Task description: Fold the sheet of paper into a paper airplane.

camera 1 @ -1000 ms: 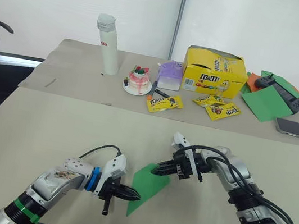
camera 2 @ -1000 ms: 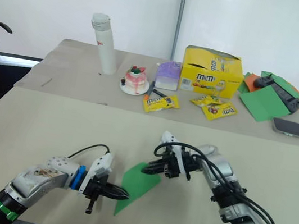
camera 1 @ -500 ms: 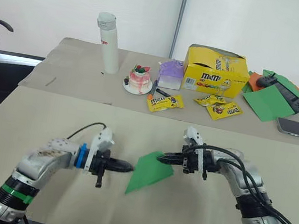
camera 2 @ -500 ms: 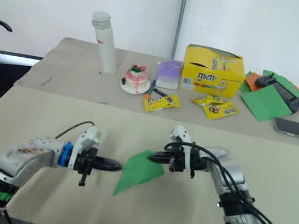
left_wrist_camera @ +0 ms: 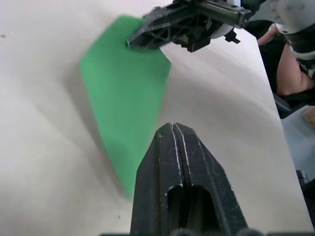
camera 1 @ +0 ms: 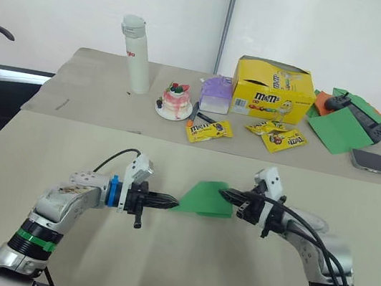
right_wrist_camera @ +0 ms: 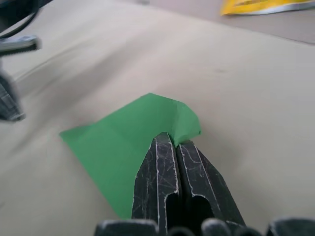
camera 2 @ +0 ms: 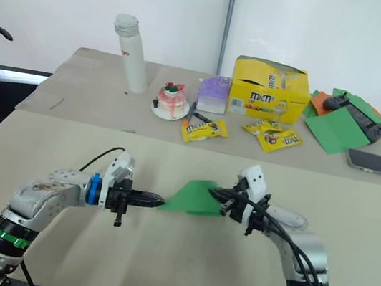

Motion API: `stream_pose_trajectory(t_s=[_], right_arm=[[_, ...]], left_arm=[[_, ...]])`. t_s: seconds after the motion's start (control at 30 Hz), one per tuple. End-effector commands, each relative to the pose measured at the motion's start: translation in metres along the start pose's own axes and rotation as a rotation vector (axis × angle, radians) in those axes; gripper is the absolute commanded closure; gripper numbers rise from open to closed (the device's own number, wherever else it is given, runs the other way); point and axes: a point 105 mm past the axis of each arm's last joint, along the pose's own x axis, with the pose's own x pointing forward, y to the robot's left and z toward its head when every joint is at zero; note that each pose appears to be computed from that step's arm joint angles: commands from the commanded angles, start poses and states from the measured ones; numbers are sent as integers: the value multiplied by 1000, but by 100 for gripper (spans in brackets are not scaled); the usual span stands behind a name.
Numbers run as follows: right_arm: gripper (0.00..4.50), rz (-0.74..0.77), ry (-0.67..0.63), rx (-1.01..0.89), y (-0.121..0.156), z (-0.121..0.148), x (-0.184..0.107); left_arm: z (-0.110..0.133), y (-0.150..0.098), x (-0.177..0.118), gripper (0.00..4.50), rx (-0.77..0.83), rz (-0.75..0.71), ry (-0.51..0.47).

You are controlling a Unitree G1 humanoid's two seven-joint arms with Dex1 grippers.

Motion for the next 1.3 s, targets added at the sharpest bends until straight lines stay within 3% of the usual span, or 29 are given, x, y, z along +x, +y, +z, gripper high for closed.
stream_pose_trajectory(t_s=[0.03, 0.3, 0.57, 0.73, 0.9, 1.03, 1.3], right_arm=[[445, -77, -48, 10, 3, 7, -6], [445, -143, -35, 62, 9, -7, -7], [445, -121, -11, 41, 16, -11, -3], [445, -110, -8, 36, 17, -11, -3], [445, -88, 23, 15, 20, -16, -2], [445, -62, 38, 0, 21, -18, 1], [445, -59, 60, -54, 15, -17, 2]], left_arm=[[6, 1, 5, 450, 53, 1, -4], [15, 12, 24, 450, 120, 73, -62], [-6, 17, 34, 450, 84, 116, -18], [-6, 17, 38, 450, 65, 125, -43], [-16, 15, 39, 450, 41, 116, -15], [-39, 15, 41, 450, 41, 115, 58], [-55, 14, 39, 450, 24, 114, 89]])
